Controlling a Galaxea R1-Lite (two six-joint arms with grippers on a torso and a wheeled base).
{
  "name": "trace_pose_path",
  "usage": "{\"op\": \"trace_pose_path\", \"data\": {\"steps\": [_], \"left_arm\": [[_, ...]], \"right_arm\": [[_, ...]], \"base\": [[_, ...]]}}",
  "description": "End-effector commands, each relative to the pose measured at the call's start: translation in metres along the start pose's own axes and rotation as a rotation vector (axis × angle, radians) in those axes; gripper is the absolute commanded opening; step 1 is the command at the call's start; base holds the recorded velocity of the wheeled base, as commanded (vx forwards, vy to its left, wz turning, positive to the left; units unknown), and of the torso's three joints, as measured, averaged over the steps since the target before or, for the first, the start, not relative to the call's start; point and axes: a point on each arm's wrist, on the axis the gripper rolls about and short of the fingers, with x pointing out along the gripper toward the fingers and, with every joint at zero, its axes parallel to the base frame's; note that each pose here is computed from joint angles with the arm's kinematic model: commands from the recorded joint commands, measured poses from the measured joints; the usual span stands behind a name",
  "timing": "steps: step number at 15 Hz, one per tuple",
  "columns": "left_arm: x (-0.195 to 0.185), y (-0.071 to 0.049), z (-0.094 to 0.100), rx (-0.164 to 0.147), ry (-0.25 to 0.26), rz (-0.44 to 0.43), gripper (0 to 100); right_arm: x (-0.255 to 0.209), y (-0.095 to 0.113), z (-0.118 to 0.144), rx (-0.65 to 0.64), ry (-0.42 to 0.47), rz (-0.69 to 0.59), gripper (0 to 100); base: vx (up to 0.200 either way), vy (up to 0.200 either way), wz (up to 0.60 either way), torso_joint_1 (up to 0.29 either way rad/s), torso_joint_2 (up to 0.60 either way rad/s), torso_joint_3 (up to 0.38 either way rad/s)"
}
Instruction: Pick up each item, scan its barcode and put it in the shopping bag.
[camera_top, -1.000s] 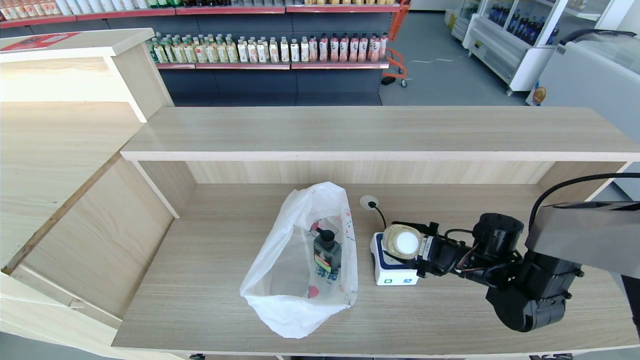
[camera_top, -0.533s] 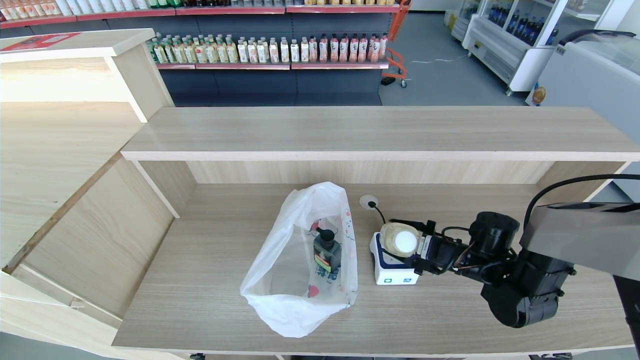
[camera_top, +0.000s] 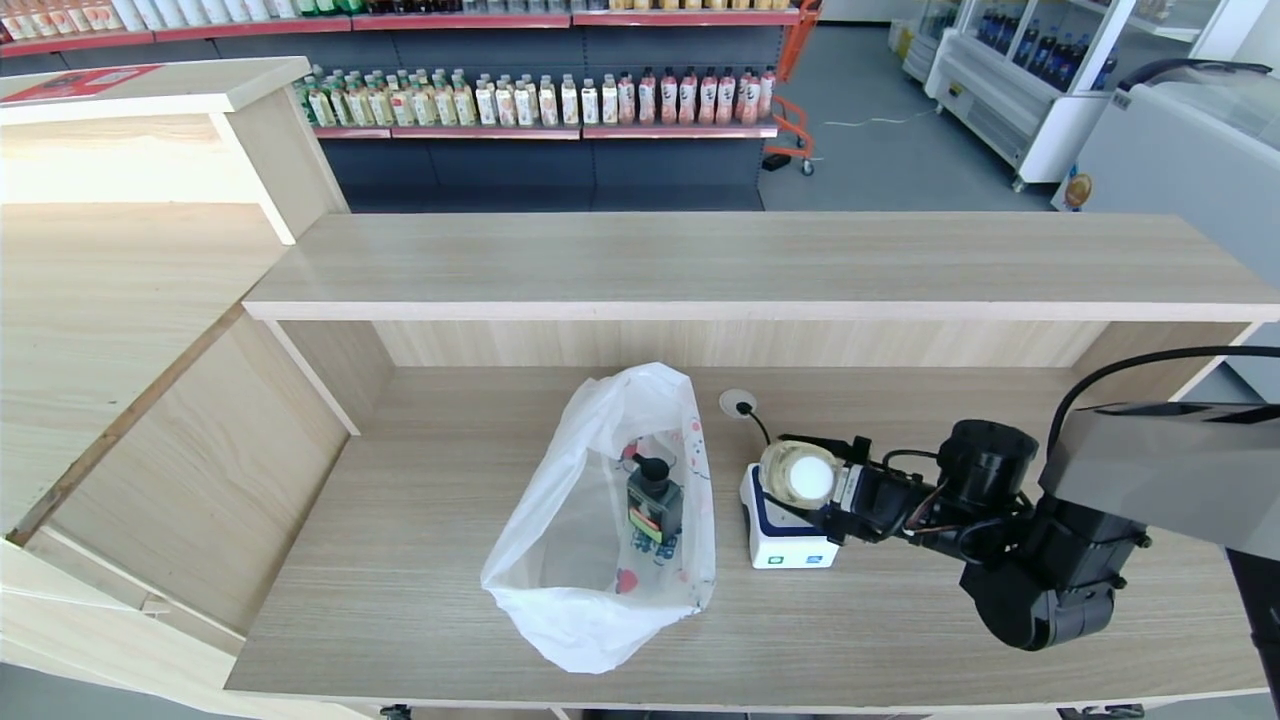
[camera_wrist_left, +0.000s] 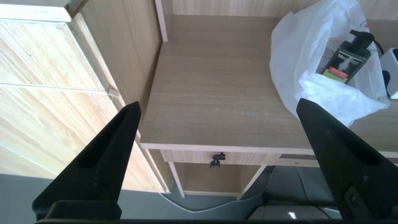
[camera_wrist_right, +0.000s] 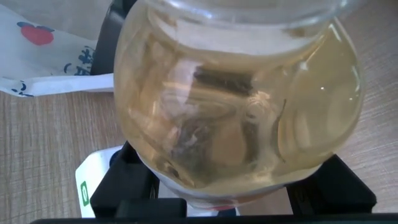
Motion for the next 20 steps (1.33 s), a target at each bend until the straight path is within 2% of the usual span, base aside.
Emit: {"op": "trace_pose_path", "data": {"steps": [1,3,4,5,6,7,9,10,13,16,20], "left_arm": [[0.0,0.0,0.0,0.0,0.0,0.001,100],[0.0,0.0,0.0,0.0,0.0,0.001,100],[0.0,0.0,0.0,0.0,0.0,0.001,100],[0.0,0.0,0.0,0.0,0.0,0.001,100],[0.0,0.0,0.0,0.0,0.0,0.001,100],[0.0,0.0,0.0,0.0,0.0,0.001,100],[0.0,0.0,0.0,0.0,0.0,0.001,100],[0.0,0.0,0.0,0.0,0.0,0.001,100],[0.0,0.0,0.0,0.0,0.0,0.001,100],[0.0,0.0,0.0,0.0,0.0,0.001,100],[0.0,0.0,0.0,0.0,0.0,0.001,100]], "right_arm": [[-0.008,-0.024,0.027,0.031,-0.042,-0.051,0],[-0.027,-0.059,0.067,0.127,-0.098,-0.138,0],[-0.04,-0.073,0.089,0.2,-0.093,-0.17,0],[-0.05,-0.078,0.103,0.269,-0.073,-0.186,0],[-0.07,-0.078,0.13,0.456,-0.002,-0.229,0],[-0.079,-0.073,0.144,0.58,0.047,-0.274,0],[-0.077,-0.06,0.165,0.853,0.072,-0.366,0],[-0.073,-0.054,0.171,0.95,0.09,-0.405,0],[-0.073,-0.041,0.167,1.068,0.168,-0.444,0],[-0.084,-0.026,0.166,1.097,0.211,-0.425,0],[-0.087,-0.026,0.168,1.098,0.209,-0.428,0]], "base": [[0.0,0.0,0.0,0.0,0.0,0.0],[0.0,0.0,0.0,0.0,0.0,0.0],[0.0,0.0,0.0,0.0,0.0,0.0],[0.0,0.0,0.0,0.0,0.0,0.0],[0.0,0.0,0.0,0.0,0.0,0.0],[0.0,0.0,0.0,0.0,0.0,0.0],[0.0,0.0,0.0,0.0,0.0,0.0],[0.0,0.0,0.0,0.0,0.0,0.0],[0.0,0.0,0.0,0.0,0.0,0.0],[0.0,0.0,0.0,0.0,0.0,0.0],[0.0,0.0,0.0,0.0,0.0,0.0]]}}
